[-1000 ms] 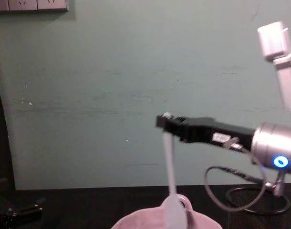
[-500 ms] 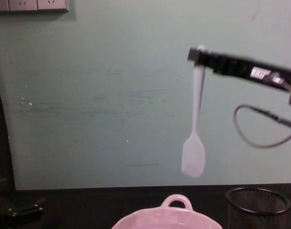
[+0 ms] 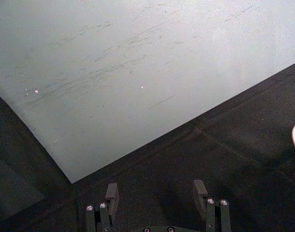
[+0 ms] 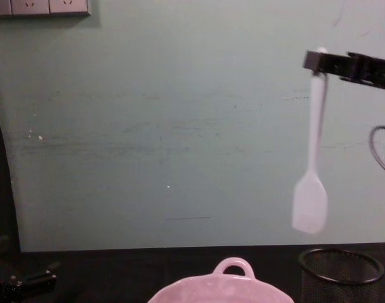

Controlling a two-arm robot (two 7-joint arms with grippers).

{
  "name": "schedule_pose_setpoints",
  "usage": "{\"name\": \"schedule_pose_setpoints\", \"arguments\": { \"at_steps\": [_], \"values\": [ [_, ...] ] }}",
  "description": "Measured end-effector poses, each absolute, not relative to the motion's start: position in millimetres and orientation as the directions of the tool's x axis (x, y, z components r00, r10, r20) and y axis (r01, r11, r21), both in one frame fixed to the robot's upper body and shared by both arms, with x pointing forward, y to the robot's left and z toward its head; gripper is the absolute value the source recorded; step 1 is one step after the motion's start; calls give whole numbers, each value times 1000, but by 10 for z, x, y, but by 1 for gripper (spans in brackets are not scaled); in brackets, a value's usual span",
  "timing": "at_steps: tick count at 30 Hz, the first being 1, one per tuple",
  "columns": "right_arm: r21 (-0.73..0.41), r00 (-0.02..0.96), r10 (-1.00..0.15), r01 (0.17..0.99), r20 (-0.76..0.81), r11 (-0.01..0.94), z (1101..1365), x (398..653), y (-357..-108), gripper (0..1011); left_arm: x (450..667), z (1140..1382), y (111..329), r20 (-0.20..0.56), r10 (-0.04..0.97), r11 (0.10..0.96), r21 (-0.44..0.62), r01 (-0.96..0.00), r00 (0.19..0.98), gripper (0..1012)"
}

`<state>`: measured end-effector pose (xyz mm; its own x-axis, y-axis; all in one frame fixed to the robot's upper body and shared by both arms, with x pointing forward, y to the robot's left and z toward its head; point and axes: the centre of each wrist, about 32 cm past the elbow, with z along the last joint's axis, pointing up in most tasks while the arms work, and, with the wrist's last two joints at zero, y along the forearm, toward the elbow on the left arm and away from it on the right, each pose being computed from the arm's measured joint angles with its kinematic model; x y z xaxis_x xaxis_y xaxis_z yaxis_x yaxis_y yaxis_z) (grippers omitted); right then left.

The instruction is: Use the one hand to pick up the spoon and stir the clear water in the bowl.

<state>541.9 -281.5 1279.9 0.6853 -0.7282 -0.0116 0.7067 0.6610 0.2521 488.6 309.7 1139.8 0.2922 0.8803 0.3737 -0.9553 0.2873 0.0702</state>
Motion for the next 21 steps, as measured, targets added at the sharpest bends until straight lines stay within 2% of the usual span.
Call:
{"name": "schedule_pose_setpoints", "arguments": {
  "at_steps": [9, 21],
  "values": [
    [210, 640, -760, 763, -111, 612, 12495, 5351, -2994, 107, 4886, 11398, 3097, 374, 880, 287, 70, -955, 292, 1011],
    [196, 582, -759, 813, -292, 548, 12040, 5334, -3046, 107, 4886, 11398, 3097, 374, 880, 287, 70, -955, 292, 1011]
  ]
}}
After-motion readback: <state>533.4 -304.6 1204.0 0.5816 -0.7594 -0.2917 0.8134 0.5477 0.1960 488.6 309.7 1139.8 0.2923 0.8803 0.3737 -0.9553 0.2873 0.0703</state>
